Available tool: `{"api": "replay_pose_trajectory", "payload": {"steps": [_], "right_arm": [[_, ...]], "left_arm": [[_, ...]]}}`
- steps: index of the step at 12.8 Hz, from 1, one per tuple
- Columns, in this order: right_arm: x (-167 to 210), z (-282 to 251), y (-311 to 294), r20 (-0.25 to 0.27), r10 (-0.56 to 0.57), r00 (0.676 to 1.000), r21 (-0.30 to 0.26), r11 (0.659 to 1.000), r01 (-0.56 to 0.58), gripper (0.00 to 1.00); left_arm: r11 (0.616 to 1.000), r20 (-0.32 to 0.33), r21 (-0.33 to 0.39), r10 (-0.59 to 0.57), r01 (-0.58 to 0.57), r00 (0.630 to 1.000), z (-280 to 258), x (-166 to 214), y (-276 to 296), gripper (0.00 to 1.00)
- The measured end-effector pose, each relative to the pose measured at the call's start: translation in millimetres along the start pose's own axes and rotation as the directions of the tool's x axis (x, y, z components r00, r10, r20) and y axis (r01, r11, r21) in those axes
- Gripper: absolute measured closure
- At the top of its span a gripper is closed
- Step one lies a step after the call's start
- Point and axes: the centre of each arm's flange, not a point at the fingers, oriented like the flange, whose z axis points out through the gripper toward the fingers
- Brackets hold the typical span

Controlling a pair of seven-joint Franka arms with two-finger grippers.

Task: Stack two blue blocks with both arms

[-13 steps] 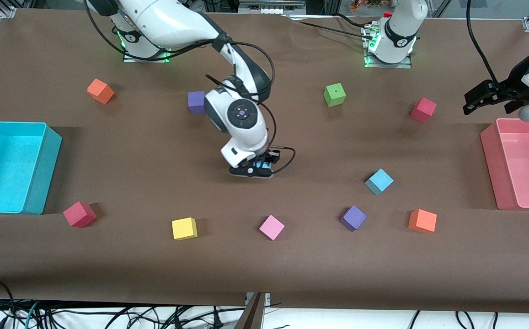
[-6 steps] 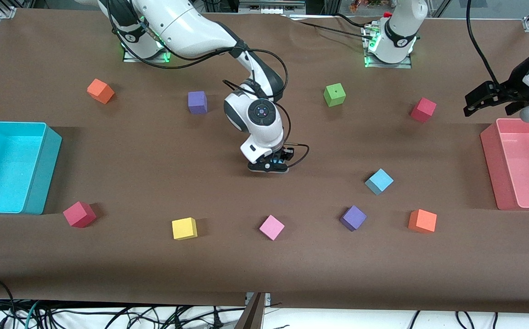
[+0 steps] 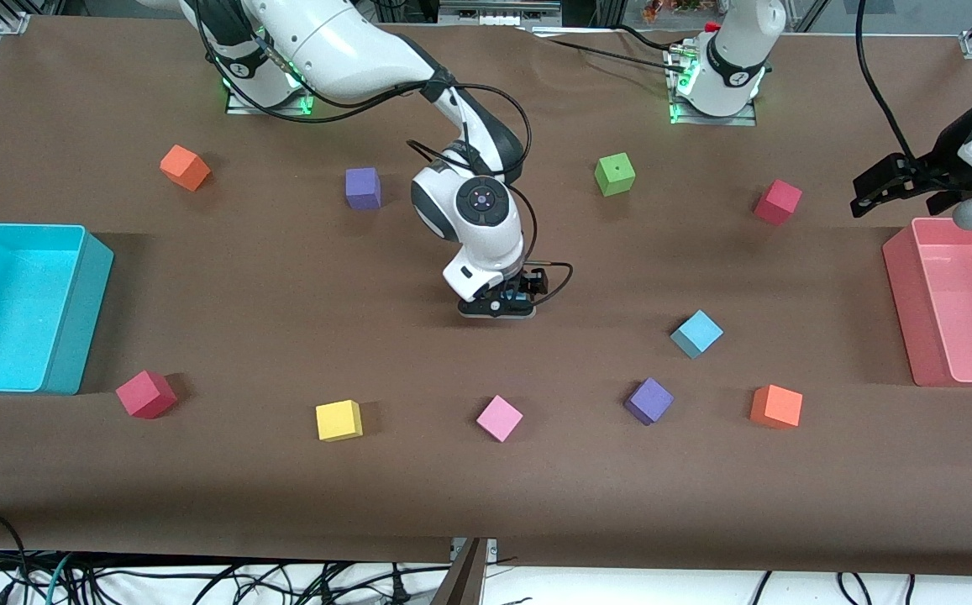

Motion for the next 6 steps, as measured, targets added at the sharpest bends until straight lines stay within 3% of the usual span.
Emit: {"api": "replay_pose_trajectory", "payload": {"steps": [2,4,6], "right_arm": [[30,-47,34,0.01,-0.175,0.985,-0.017,0.984,0.175,0.0],[63,-92,84,0.028,-0.359,0.933,-0.007,0.933,0.359,0.0],[88,-112,137,0.03,-0.508,0.861,0.077,0.86,0.505,0.0]], "left_arm": [[1.0,0.0,0.0,0.003,-0.003,1.0,0,0,0,0.0],[1.0,0.005,0.0,0.03,-0.03,1.0,3,1,2,0.0],[0.999,0.01,0.0,0.05,-0.05,0.999,5,2,6,0.0]]}}
